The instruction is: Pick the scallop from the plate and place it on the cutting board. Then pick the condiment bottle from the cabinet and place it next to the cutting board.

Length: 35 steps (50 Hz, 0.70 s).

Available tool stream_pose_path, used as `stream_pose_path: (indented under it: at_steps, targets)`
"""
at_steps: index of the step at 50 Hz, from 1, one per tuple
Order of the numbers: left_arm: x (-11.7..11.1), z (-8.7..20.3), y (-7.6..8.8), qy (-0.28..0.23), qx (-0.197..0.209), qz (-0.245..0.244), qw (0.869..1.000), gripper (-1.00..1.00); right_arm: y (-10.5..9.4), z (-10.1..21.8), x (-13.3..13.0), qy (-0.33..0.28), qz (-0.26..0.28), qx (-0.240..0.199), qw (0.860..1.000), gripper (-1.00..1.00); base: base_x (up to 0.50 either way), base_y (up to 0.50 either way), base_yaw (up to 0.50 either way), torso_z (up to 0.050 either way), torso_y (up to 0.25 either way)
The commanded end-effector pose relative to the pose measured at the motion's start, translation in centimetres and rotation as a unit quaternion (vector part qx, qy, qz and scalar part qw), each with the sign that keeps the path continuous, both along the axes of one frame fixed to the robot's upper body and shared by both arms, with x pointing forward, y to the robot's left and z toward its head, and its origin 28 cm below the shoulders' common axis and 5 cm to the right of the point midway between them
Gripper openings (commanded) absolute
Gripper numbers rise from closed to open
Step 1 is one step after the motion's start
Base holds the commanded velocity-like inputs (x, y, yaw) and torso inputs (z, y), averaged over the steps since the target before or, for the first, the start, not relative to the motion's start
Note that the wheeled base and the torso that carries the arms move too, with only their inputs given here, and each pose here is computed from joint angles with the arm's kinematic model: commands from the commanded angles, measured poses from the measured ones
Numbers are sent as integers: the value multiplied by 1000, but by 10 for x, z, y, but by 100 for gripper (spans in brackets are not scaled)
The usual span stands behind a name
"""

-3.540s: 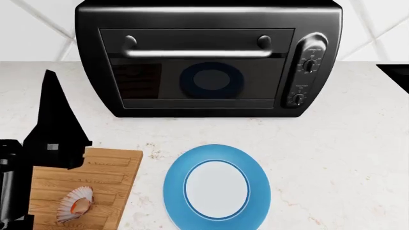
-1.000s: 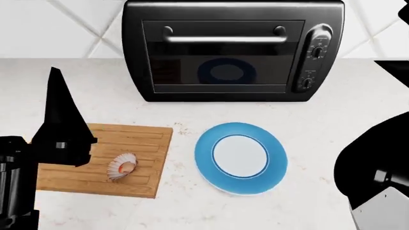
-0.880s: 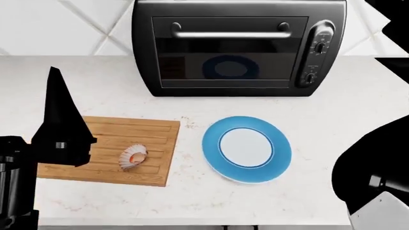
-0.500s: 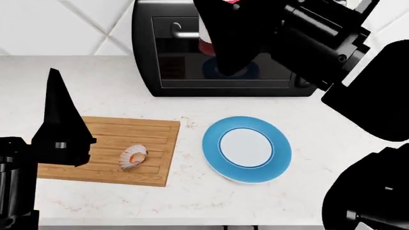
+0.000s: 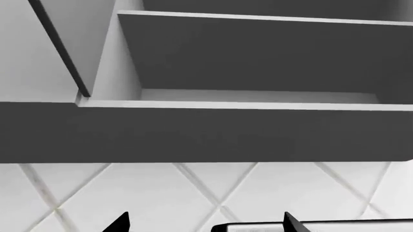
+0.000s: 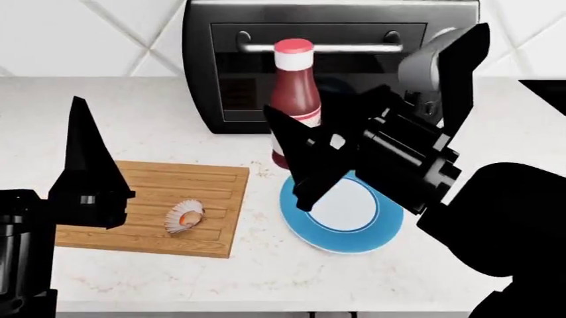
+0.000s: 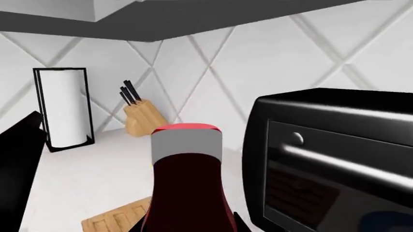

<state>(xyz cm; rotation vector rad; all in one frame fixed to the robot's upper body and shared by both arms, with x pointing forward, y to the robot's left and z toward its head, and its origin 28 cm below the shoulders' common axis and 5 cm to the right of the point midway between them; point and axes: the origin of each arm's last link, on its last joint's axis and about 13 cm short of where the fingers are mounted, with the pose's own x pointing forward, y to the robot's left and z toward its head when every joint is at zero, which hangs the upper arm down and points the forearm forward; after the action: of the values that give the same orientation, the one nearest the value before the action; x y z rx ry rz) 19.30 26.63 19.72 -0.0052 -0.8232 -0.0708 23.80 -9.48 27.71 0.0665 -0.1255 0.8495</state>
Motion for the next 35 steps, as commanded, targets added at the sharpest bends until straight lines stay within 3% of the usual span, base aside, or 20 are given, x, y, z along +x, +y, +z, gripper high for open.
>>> stream_pose_path:
  at_steps: [1,7,17,35]
  targets:
    - [-1,-1,1,2,-1,1,1000,100,0,-8,-2,-18,-10,14,1000,-100,0,0,0,0,0]
    - [-2,-2,1,2,-1,2,1000,100,12,5,-13,-33,-7,41,999,-100,0,0,0,0,0]
    - [-2,-2,1,2,-1,2,1000,100,15,2,-34,-31,18,33,999,-100,0,0,0,0,0]
    - [-3,-2,1,0,1,3,1000,100,15,-52,-51,17,5,26,1000,-100,0,0,0,0,0]
